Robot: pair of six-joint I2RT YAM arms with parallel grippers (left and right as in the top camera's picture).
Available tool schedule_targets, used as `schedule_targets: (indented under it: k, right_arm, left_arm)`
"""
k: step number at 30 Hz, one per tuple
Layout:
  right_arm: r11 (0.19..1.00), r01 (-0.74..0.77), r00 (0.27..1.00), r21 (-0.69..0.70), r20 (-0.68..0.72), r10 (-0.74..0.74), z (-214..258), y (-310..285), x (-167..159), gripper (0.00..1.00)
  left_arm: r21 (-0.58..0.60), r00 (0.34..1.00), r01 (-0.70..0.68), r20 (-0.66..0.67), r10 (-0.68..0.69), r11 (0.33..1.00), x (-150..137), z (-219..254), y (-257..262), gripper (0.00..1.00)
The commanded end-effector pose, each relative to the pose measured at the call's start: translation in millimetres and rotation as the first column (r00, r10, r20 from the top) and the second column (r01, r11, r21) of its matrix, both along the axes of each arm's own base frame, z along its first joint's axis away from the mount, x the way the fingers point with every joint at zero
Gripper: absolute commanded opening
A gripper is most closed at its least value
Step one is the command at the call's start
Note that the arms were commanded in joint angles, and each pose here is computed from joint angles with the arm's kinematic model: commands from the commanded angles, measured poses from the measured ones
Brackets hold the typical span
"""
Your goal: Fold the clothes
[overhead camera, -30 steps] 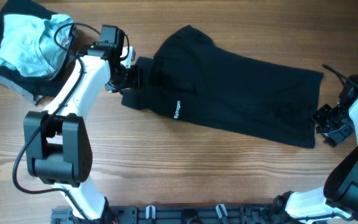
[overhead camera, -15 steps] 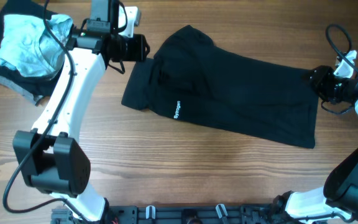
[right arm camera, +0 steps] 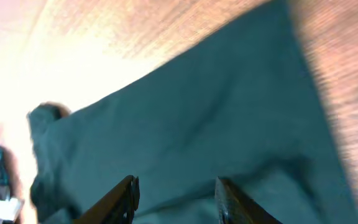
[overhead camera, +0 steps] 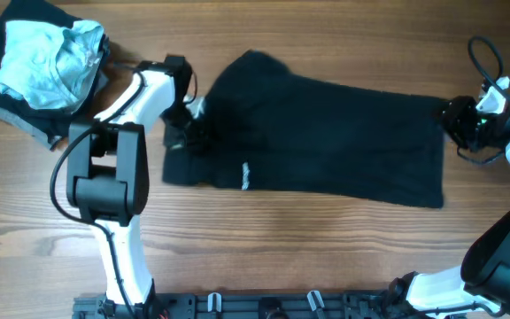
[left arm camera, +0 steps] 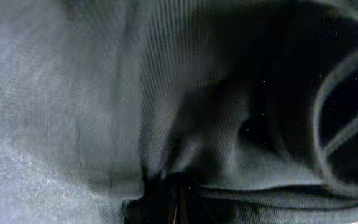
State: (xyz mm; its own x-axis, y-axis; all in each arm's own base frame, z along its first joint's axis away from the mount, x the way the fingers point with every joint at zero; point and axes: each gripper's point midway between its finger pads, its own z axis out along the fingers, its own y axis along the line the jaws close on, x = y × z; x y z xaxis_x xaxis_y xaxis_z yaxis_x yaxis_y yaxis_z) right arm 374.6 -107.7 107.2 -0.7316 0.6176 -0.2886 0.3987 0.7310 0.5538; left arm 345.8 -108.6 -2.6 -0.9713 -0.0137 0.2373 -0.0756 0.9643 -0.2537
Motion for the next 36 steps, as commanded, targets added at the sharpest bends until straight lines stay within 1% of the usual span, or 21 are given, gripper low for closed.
schedule_targets:
  k: [1,3,5,6,7,9,10,11,12,13,15,19,24,25,26,28,29,30,32,33,36]
  right_arm:
    - [0.998,-0.012,1.0,-0.056,0.004,0.012,4.5,-5.3,1.5,0.44]
    - [0.998,-0.022,1.0,-0.059,0.013,0.023,5.3,-4.7,2.6,0.45]
    - [0.993,-0.07,0.996,-0.094,0.051,0.075,8.6,-2.3,8.7,0.52]
    - [0.985,-0.104,0.989,-0.137,0.095,0.117,12.9,0.2,18.7,0.56]
    - [0.978,-0.127,0.981,-0.166,0.126,0.149,16.2,3.9,26.8,0.56]
    - [0.966,-0.163,0.964,-0.201,0.175,0.199,18.0,16.6,45.4,0.57]
    - [0.96,-0.179,0.959,-0.217,0.18,0.219,14.2,23.9,53.3,0.57]
    - [0.953,-0.184,0.959,-0.241,0.169,0.227,7.0,27.3,59.2,0.57]
    - [0.951,-0.174,0.966,-0.257,0.146,0.216,-2.1,27.9,62.9,0.56]
    - [0.954,-0.152,0.975,-0.259,0.122,0.188,-10.2,27.1,64.8,0.56]
    - [0.957,-0.153,0.979,-0.247,0.096,0.181,-20.6,29.2,64.5,0.57]
    - [0.958,-0.162,0.981,-0.235,0.068,0.182,-25.0,31.0,58.6,0.56]
    - [0.96,-0.17,0.982,-0.221,0.04,0.183,-28.8,33.0,52.6,0.56]
    - [0.96,-0.17,0.982,-0.222,0.04,0.183,-28.8,32.9,52.6,0.56]
    - [0.96,-0.17,0.982,-0.222,0.041,0.183,-28.7,32.9,52.7,0.56]
    - [0.959,-0.166,0.983,-0.23,0.045,0.181,-28.1,31.4,54.2,0.56]
    - [0.956,-0.153,0.984,-0.252,0.047,0.17,-27.7,27.1,56.2,0.56]
    - [0.949,-0.134,0.987,-0.285,0.046,0.153,-27.7,20.2,58.3,0.57]
    - [0.924,-0.079,0.994,-0.374,0.045,0.103,-26.4,0.9,63.0,0.57]
    - [0.915,-0.061,0.995,-0.399,0.049,0.088,-25.4,-4.8,64.8,0.57]
    - [0.871,-0.034,0.997,-0.49,0.04,0.062,-27.3,-23.1,68.0,0.48]
  left_arm:
    - [0.236,0.97,-0.059,-0.218,0.112,0.97,-52.7,-19.6,68.5,0.04]
    - [0.239,0.958,-0.089,-0.245,0.149,0.967,-57.9,-1.2,80.1,0.04]
    - [0.226,0.965,-0.152,-0.175,0.193,0.962,-39.3,32.3,94.0,0.04]
    - [0.192,0.972,-0.187,-0.107,0.21,0.963,-22.5,49.4,94.1,0.16]
    - [0.109,0.975,-0.22,0.01,0.22,0.969,7.1,74.1,85.4,0.29]
    - [-0.045,0.961,-0.194,0.193,0.199,0.98,51.4,102.2,62.9,0.39]
    - [-0.162,0.924,-0.131,0.338,0.18,0.978,86.9,116.4,41.1,0.47]
    - [-0.218,0.883,-0.081,0.437,0.171,0.973,112.1,124.4,26.1,0.47]
    - [-0.221,0.834,-0.034,0.532,0.149,0.975,136.5,125.7,14.2,0.5]
    - [-0.213,0.798,-0.003,0.588,0.131,0.977,152.0,125.3,4.3,0.52]
    - [-0.19,0.754,0.039,0.65,0.096,0.981,174.7,111.2,-14.7,0.55]
    - [-0.165,0.748,0.058,0.661,0.066,0.985,194.4,59.9,-31.4,0.58]
    - [-0.115,0.751,0.028,0.658,0.055,0.993,204.9,19.6,-23.4,0.7]
    - [-0.115,0.756,0.027,0.652,0.055,0.993,204.1,16.5,-23.3,0.7]
    - [-0.114,0.763,0.027,0.645,0.053,0.993,202.1,14.5,-23.5,0.66]
    - [-0.112,0.78,0.029,0.624,0.047,0.993,195.9,11.3,-25.6,0.39]
    - [-0.136,0.794,0.042,0.606,0.05,0.99,190.4,10.9,-30.6,0.13]
    - [-0.184,0.801,0.065,0.596,0.059,0.981,187.2,14.2,-38.8,0.04]
    - [-0.289,0.8,0.108,0.593,0.089,0.951,184.6,33.6,-51.6,0.04]
    - [-0.305,0.796,0.116,0.598,0.095,0.945,184.7,41.9,-52.8,0.04]
    - [-0.307,0.766,0.12,0.634,0.109,0.944,184.1,81.6,-47.2,0.04]
